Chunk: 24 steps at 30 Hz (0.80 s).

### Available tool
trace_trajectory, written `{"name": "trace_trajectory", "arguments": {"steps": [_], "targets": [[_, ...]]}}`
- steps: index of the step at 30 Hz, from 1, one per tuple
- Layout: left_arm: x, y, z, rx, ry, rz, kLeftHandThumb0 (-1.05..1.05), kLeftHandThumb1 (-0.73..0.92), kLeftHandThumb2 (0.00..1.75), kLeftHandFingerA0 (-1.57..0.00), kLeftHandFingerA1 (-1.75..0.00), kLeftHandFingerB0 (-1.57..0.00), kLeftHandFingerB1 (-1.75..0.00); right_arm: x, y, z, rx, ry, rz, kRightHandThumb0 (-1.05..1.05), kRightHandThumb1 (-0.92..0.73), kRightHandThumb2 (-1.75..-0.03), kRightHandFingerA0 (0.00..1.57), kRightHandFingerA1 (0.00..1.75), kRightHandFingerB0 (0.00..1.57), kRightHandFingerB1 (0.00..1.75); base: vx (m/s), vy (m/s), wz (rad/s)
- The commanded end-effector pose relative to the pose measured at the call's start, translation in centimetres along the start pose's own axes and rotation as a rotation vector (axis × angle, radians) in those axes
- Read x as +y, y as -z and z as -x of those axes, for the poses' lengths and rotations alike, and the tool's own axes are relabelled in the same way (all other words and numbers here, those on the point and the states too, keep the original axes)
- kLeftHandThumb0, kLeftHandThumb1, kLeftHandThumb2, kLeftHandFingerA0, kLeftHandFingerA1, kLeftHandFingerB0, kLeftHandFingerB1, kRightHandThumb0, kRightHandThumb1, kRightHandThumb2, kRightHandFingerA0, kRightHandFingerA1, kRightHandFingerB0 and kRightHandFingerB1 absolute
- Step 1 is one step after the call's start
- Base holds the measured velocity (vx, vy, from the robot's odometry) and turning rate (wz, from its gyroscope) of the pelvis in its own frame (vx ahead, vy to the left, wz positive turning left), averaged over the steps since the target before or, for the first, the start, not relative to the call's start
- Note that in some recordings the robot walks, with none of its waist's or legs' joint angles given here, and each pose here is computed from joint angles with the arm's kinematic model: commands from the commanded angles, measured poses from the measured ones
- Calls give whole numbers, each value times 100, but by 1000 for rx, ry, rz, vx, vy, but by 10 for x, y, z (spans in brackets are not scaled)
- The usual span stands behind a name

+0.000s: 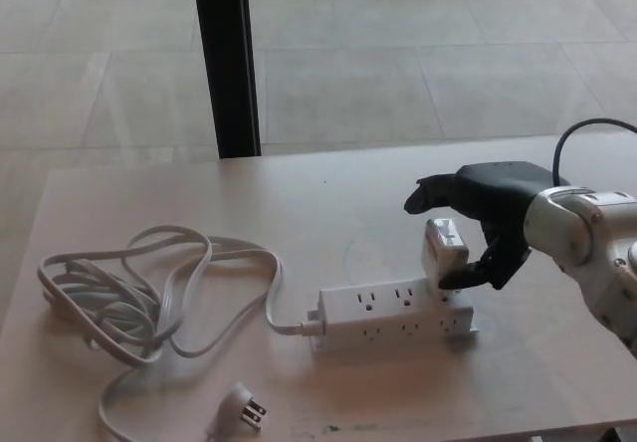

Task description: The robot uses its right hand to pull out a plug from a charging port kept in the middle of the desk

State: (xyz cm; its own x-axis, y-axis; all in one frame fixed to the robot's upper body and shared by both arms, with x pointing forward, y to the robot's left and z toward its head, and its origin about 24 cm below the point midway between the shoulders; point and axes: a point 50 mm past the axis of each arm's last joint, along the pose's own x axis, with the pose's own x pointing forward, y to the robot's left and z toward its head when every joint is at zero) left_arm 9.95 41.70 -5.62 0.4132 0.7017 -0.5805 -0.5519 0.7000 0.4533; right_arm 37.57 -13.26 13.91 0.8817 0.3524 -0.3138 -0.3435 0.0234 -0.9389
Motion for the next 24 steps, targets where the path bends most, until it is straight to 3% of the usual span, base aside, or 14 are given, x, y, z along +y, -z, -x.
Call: {"name": "trace_trajectory", "arguments": {"steps": [1, 5, 11, 12, 13, 14, 15, 16, 17, 18, 21, 22, 23, 24], "targets": [[6, 0, 1, -19, -3, 4, -61, 57, 58, -77, -46, -68, -42, -3, 15, 2, 92, -22, 48, -80, -51, -63, 69, 147, 32, 34, 0, 0, 0], [6, 0, 1, -25, -5, -13, -63, 58, 59, -80, -48, -72, -43, -6, 14, 1, 112, -31, 71, -78, -57, -58, 70, 136, 31, 32, 0, 0, 0], [5, 0, 1, -28, -3, -18, -62, 58, 59, -79, -48, -73, -43, -7, 10, 0, 98, -19, 53, -80, -49, -62, 73, 154, 32, 34, 0, 0, 0], [5, 0, 1, -29, -4, -13, -63, 58, 59, -81, -50, -75, -44, -6, 7, -1, 70, 7, 62, -82, -45, -88, 91, 140, 29, 45, 0, 0, 0], [4, 0, 1, -26, -4, 6, -62, 58, 59, -81, -50, -73, -44, -4, 6, -1, 58, 9, 60, -86, -47, -88, 90, 142, 30, 45, 0, 0, 0], [4, 0, 1, -23, -3, 7, -62, 58, 59, -80, -49, -72, -43, -3, 5, -2, 56, -3, 56, -76, -43, -88, 82, 131, 25, 44, 0, 0, 0], [4, 0, 1, -26, 0, 6, -64, 58, 59, -78, -48, -68, -42, -3, 3, -4, 63, -24, 51, -80, -49, -63, 71, 148, 32, 35, 0, 0, 0], [4, 1, 1, -28, -1, 8, -64, 58, 59, -79, -48, -71, -43, -2, 0, -6, 66, -44, 42, -80, -45, -82, 81, 133, 28, 44, 0, 0, 0], [4, 1, 1, -27, 0, 15, -65, 58, 59, -79, -48, -69, -42, -2, -1, -7, 58, -41, 44, -80, -45, -82, 81, 132, 29, 44, 0, 0, 0], [5, 1, 1, -27, 0, 5, -65, 59, 59, -80, -49, -71, -43, -1, -2, -7, 58, -41, 47, -77, -56, -58, 74, 140, 33, 33, 0, 0, 0], [5, 1, 1, -32, 1, 8, -65, 59, 59, -83, -51, -74, -44, -1, -3, -8, 66, -46, 40, -77, -56, -58, 74, 141, 33, 33, 0, 0, 0], [4, 1, 1, -33, -6, -6, -65, 60, 59, -82, -50, -71, -43, 1, 0, -7, 74, -38, 43, -85, -48, -88, 76, 133, 28, 43, 0, 0, 0], [4, 1, 1, -31, -7, -5, -65, 60, 59, -82, -50, -71, -43, 1, 1, -7, 73, -33, 46, -85, -48, -88, 76, 133, 28, 43, 0, 0, 0], [4, 1, 2, -39, -4, -11, -65, 60, 59, -81, -49, -71, -42, 1, 3, -5, 75, -28, 52, -79, -51, -62, 71, 156, 36, 36, 0, 0, 0]]}}
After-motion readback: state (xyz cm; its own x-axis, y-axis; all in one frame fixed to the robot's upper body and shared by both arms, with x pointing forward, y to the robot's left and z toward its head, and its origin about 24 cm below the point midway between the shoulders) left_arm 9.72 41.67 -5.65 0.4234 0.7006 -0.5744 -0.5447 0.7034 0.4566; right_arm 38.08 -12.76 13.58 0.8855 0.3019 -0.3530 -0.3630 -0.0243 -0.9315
